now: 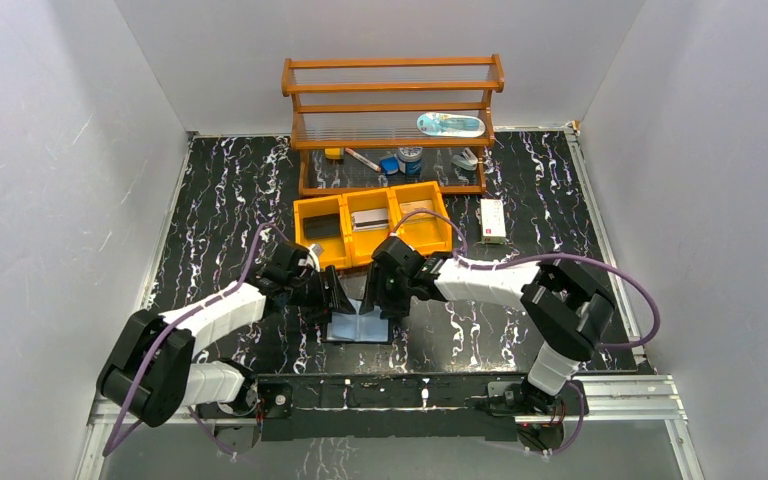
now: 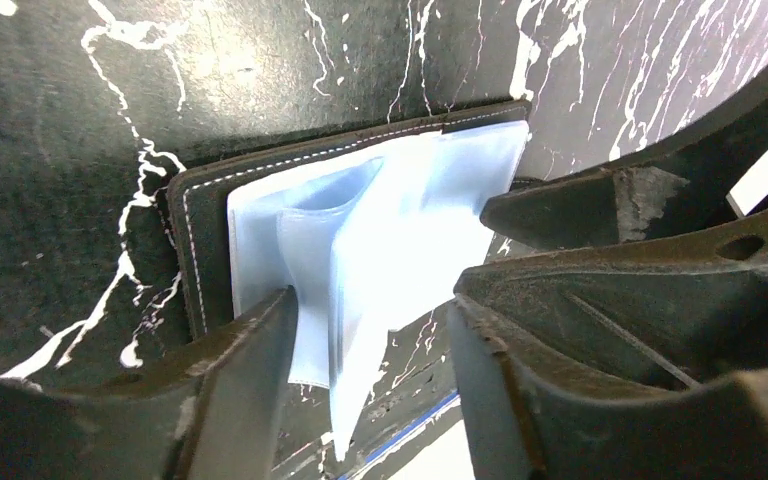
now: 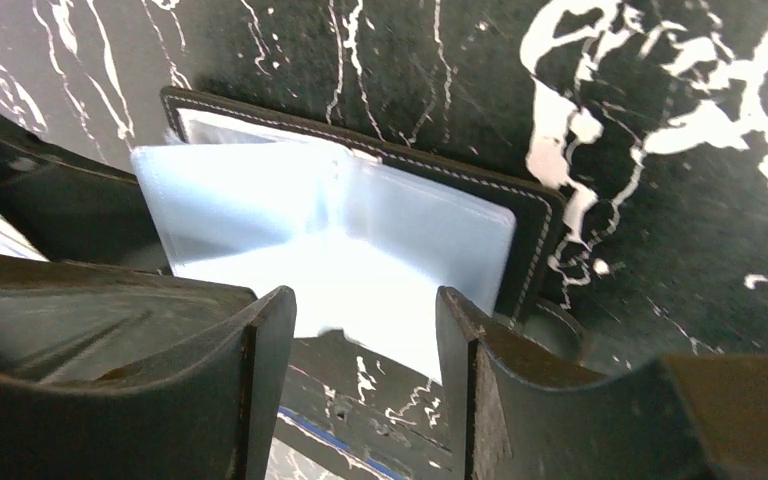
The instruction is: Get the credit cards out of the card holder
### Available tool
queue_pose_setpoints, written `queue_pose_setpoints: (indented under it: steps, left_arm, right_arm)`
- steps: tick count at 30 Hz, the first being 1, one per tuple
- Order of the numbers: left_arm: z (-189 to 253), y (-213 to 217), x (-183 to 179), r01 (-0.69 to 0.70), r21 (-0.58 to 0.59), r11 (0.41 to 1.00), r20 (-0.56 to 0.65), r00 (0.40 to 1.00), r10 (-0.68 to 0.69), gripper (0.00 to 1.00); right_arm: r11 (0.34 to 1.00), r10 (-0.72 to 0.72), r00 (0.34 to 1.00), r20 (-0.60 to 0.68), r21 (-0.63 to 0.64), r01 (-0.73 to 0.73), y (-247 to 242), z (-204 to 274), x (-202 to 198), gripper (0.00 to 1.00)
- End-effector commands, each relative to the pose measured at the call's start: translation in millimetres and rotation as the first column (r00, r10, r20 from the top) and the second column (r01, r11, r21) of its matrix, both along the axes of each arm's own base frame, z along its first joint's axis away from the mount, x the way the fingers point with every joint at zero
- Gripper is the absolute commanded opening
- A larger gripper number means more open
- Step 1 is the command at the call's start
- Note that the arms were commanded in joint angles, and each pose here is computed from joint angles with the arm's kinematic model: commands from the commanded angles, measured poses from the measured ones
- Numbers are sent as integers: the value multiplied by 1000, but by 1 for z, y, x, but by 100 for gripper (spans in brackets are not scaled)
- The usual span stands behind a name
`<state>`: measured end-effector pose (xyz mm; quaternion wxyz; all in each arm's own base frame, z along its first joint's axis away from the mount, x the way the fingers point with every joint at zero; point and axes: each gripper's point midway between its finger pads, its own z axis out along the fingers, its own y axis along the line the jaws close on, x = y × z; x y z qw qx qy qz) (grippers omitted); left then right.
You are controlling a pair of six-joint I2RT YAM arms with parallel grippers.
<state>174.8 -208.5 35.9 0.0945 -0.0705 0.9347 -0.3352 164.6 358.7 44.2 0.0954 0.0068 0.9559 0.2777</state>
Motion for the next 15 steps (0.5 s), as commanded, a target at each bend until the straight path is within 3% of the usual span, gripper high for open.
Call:
queue_pose_setpoints:
  steps: [1,7,15]
  left_arm:
    - [10,12,4,-6,84,996,47,999,2,59]
    - [6,15,2,6,105,994,33,999,-10,63]
    - [-10,21,-11,27,129,991,-19,1000,-25,55]
  right_arm:
    - [995,-3,998,57,-98,9,-21,14,2,63]
    - [996,3,999,34,-86,0,-24,9,-6,63]
    - [993,-13,1000,-16,-120,11,-22,-10,-8,59]
